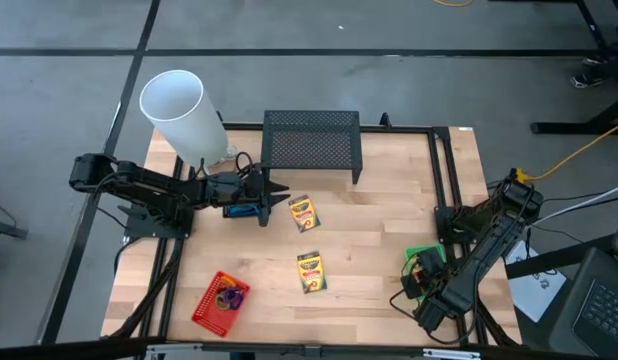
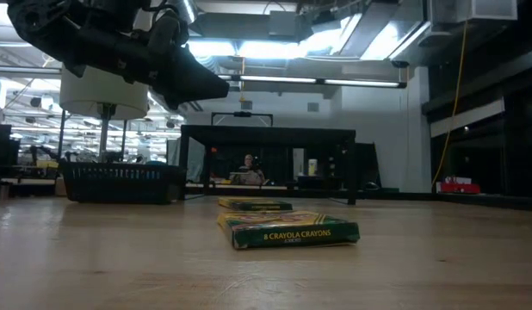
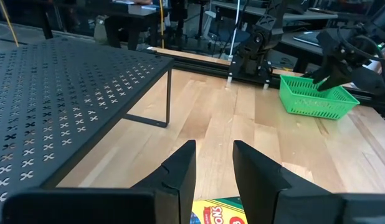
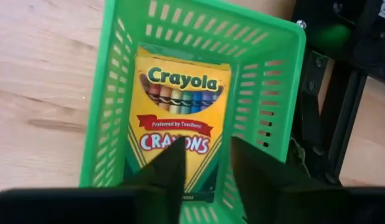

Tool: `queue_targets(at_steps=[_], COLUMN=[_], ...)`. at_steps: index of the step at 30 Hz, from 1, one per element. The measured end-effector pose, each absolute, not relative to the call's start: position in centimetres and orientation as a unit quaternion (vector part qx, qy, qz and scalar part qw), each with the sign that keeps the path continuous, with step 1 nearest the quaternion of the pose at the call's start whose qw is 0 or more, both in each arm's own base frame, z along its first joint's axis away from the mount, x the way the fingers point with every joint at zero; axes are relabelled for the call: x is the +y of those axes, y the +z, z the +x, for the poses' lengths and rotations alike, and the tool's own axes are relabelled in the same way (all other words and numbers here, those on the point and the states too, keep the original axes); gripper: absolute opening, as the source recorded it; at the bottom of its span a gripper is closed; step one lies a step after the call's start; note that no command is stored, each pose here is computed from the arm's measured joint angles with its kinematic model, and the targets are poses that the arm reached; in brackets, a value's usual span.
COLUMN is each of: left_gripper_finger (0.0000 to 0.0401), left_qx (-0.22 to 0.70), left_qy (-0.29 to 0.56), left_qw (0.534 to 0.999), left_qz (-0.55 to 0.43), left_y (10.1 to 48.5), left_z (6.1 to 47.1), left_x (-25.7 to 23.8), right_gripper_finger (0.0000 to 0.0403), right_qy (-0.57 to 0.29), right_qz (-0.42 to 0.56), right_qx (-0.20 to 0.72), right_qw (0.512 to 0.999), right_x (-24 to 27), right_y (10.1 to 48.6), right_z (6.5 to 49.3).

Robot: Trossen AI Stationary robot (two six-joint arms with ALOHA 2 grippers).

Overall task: Pick & Place Office Desk Supplies
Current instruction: Put the bottom crayon box into the green bin

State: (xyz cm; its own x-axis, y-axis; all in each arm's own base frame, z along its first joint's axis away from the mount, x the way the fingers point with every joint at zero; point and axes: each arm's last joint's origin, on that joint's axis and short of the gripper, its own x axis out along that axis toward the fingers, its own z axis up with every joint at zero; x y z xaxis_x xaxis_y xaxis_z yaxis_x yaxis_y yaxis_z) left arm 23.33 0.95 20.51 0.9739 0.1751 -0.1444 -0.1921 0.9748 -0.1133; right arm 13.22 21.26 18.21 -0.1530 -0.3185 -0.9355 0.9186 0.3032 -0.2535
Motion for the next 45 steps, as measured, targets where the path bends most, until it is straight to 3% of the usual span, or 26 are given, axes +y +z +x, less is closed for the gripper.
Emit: queue_targets(at_steps=[6, 11, 17, 22, 25, 29, 37, 45], left_gripper_finger=[0.0104, 0.0104, 0.0104, 0.0104, 0.0104, 0.0094, 0.0007, 0.0002], left_qx=[0.067, 0.067, 0.068, 0.083, 0.130, 0.169, 0.151, 0.208], left_qy=[0.093, 0.093, 0.082, -0.012, -0.045, -0.053, -0.088, -0.087], left_qw=[0.991, 0.991, 0.992, 0.985, 0.973, 0.975, 0.982, 0.974], left_qz=[-0.063, -0.063, -0.066, -0.150, -0.186, -0.136, -0.076, -0.031], left_y=[20.5, 20.5, 20.5, 20.4, 19.6, 18.9, 19.1, 16.3], left_z=[23.3, 23.3, 23.3, 23.4, 23.2, 22.7, 22.0, 23.0], left_x=[0.9, 0.9, 0.9, 0.1, -1.3, -3.8, -7.4, -10.4], right_gripper_finger=[0.0214, 0.0241, 0.0236, 0.0223, 0.0219, 0.0214, 0.0193, 0.0186], right_qy=[-0.524, -0.499, -0.432, -0.387, -0.379, -0.371, -0.393, -0.350], right_qz=[0.268, 0.292, 0.305, 0.287, 0.278, 0.253, 0.229, 0.244], right_qx=[0.539, 0.492, 0.363, 0.252, 0.254, 0.273, 0.268, 0.294], right_qw=[0.602, 0.651, 0.767, 0.839, 0.845, 0.851, 0.849, 0.855], right_x=[21.2, 21.8, 22.3, 22.0, 21.4, 20.2, 17.5, 16.2], right_y=[18.3, 19.9, 23.3, 25.4, 25.6, 25.6, 25.7, 25.9], right_z=[13.3, 14.4, 17.0, 19.4, 21.2, 23.4, 26.1, 28.9])
